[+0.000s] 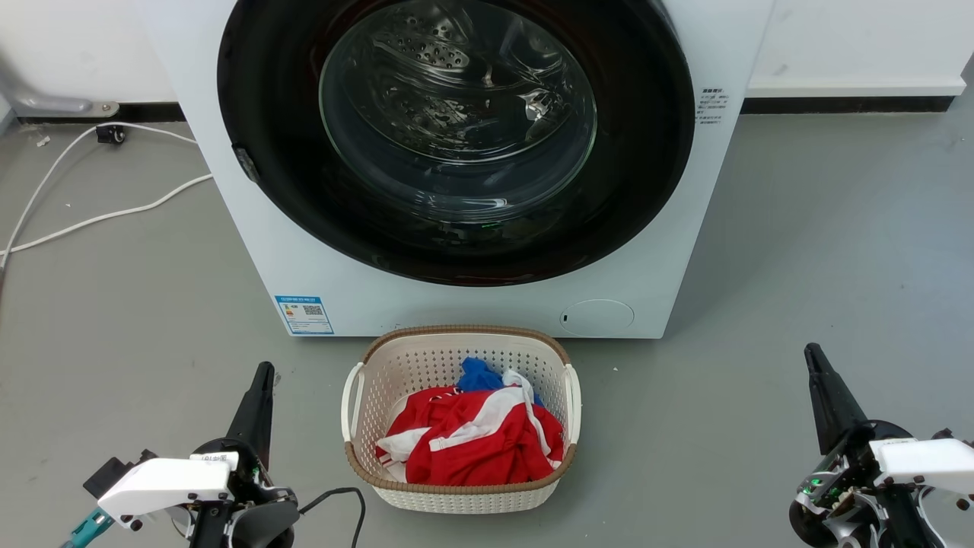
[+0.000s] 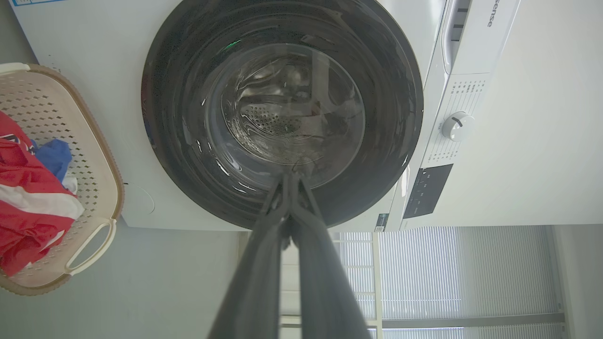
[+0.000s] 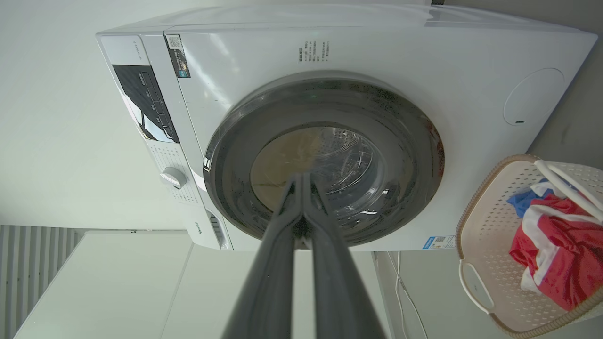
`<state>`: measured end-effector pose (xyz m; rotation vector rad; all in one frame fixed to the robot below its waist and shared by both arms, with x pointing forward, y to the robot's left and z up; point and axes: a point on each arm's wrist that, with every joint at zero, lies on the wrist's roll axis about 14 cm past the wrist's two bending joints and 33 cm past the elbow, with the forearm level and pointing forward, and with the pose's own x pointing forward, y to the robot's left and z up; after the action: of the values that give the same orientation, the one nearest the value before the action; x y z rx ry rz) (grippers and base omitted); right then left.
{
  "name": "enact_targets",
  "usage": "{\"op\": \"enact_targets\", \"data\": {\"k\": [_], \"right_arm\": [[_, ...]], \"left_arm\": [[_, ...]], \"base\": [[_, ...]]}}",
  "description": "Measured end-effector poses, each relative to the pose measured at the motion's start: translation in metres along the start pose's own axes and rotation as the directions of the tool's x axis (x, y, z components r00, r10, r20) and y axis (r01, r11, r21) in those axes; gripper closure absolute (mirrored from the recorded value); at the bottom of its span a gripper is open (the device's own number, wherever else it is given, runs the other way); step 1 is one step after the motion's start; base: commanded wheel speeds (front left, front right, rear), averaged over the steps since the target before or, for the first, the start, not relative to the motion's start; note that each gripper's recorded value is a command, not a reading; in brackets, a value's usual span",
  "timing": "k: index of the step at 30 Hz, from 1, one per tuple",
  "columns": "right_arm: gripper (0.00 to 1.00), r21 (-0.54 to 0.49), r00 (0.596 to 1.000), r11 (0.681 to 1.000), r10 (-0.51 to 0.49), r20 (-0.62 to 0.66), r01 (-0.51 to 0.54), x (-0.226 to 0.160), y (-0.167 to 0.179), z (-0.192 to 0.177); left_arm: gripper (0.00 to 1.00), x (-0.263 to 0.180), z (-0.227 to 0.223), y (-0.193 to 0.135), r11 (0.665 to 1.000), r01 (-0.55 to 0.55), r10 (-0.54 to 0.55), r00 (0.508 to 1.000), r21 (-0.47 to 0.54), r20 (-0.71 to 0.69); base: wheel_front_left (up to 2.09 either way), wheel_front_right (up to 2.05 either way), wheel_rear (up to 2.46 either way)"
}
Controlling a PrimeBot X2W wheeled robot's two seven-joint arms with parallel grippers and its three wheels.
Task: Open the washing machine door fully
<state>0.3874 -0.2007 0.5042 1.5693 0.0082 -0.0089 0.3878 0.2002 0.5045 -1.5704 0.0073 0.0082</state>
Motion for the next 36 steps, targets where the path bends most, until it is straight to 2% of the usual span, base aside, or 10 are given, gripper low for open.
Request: {"op": "enact_targets", "data": {"k": [24,25,30,36], "right_arm": [[1.0,0.0,1.0,1.0,0.0,0.0,0.0,0.0,0.0,0.0],[0.0,0.0,1.0,1.0,-0.004,0.0,0.004,0.0,-0.001,0.0],[0.0,0.006,0.996,0.996,-0.085,0.005,0.085,-0.013,-0.029,0.001],[0.0,-0.013,0.995,0.995,-0.096,0.027,0.097,-0.015,-0.032,0.003]], "left_arm": [[1.0,0.0,0.0,0.0,1.0,0.0,0.0,1.0,0.0,0.0],[0.0,0.0,0.0,0.001,1.0,-0.004,0.004,1.0,-0.001,0.0],[0.0,-0.012,-0.002,0.028,0.996,-0.083,0.083,0.997,-0.01,-0.001],[0.0,-0.013,0.001,0.023,0.998,-0.069,0.069,0.997,0.003,0.025]], "base": [[0.0,0.0,0.0],[0.0,0.0,0.0],[0.0,0.0,0.0],[0.0,0.0,0.0]]}}
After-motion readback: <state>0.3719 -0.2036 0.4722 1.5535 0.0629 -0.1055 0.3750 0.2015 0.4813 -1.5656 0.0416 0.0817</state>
